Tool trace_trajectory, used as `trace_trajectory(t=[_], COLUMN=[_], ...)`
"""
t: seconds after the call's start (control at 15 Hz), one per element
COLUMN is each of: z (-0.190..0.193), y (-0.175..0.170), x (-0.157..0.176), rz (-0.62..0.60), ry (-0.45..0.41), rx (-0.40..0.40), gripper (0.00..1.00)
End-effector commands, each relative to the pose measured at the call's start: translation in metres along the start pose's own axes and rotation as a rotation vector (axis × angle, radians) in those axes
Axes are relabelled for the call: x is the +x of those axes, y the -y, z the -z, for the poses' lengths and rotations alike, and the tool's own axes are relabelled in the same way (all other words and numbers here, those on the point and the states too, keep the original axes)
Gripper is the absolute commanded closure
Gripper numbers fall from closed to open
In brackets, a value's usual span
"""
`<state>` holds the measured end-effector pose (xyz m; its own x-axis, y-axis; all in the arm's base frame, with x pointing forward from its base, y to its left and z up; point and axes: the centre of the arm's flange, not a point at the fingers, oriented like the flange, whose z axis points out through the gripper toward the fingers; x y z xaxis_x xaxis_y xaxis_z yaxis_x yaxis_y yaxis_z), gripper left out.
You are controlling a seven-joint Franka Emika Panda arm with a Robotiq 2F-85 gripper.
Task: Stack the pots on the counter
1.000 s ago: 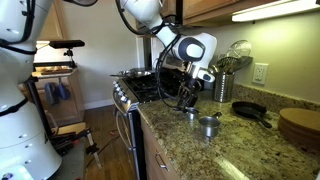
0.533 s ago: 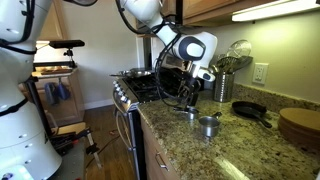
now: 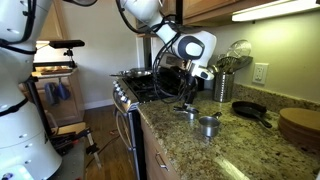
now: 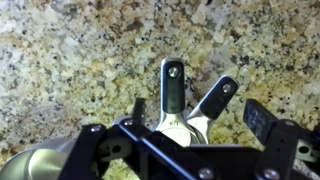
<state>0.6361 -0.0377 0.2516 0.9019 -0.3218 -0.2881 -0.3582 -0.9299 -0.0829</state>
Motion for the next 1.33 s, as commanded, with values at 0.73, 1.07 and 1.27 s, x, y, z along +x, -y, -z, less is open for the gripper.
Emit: trace_trajectory(t=[0.73, 1.07, 1.27], z=[-0.001, -0.011, -0.014], y=[0.007, 0.001, -0.003], x=[0.010, 0.018, 0.021], rz=[-0.051, -0.063, -0.067], ry=[-0.084, -0.108, -0.113], rx=[0.003, -0.008, -0.017], gripper=[0.00, 0.00, 0.00])
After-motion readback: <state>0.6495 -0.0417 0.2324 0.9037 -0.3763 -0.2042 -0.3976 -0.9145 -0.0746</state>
